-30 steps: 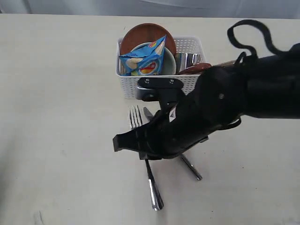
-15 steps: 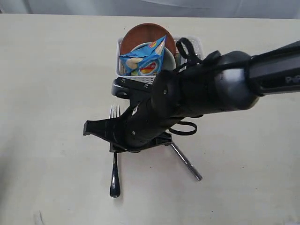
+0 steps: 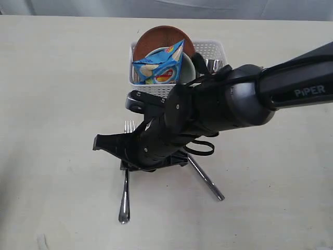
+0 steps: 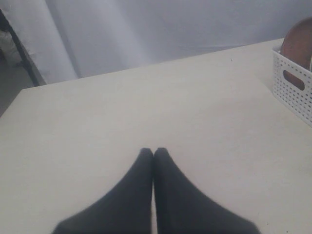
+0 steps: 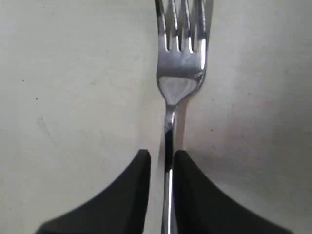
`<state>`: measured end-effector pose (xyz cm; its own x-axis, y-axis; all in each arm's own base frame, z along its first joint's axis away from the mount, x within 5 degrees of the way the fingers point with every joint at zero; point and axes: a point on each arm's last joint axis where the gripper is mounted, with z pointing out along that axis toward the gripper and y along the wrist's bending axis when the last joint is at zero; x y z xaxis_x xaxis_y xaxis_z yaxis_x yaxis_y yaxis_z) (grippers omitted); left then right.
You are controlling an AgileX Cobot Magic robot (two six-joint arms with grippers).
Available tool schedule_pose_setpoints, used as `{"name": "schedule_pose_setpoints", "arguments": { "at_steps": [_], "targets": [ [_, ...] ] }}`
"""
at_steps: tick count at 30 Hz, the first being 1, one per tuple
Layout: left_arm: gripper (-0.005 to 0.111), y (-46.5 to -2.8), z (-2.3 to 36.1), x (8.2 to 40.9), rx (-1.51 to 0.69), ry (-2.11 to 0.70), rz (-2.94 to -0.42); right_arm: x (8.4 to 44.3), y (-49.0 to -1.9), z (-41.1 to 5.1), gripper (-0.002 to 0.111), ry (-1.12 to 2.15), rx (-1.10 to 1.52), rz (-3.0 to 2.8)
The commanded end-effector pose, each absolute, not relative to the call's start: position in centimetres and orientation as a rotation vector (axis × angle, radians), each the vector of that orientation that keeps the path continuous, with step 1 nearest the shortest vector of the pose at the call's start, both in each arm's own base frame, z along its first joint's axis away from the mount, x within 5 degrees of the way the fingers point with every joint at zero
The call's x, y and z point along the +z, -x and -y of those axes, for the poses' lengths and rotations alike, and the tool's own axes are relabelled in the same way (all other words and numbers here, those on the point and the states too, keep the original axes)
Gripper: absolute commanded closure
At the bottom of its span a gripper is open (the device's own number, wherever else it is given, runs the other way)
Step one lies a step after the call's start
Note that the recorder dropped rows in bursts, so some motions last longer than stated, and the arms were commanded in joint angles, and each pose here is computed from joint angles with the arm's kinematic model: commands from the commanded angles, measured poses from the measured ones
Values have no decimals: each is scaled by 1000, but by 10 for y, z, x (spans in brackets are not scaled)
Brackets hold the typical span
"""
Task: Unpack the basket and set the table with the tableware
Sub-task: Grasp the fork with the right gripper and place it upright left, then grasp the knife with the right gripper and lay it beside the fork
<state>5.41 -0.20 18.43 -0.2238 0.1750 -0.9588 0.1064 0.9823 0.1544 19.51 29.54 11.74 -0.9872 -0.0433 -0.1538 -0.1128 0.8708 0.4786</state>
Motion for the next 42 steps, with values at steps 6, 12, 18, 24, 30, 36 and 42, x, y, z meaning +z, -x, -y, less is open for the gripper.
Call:
{"name": "schedule_pose_setpoints", "arguments": {
  "at_steps": [6,12,18,24,30,36,42],
  "targets": [
    [107,-54,2,185,57,-210,-1788,139,-193,-326,85,248,846,-2801],
    [107,-54,2,185,57,-210,-1788,157,-211,-312,85,454,759,-2870],
    [107,-54,2,185,57,-210,-1788,175,-219,-265,85,723,454,-3003],
    [107,-54,2,185,57,-210,-1788,173,-225,-224,85,868,39,-3082],
    [107,-54,2,185,57,-210,-1788,152,-220,-221,77,936,54,-3058],
    [107,-54,2,185,57,-210,-1788,147,-224,-225,54,989,115,-2969],
    [107,-54,2,185,57,-210,-1788,146,-228,-228,59,1125,132,-2857]
  ]
}}
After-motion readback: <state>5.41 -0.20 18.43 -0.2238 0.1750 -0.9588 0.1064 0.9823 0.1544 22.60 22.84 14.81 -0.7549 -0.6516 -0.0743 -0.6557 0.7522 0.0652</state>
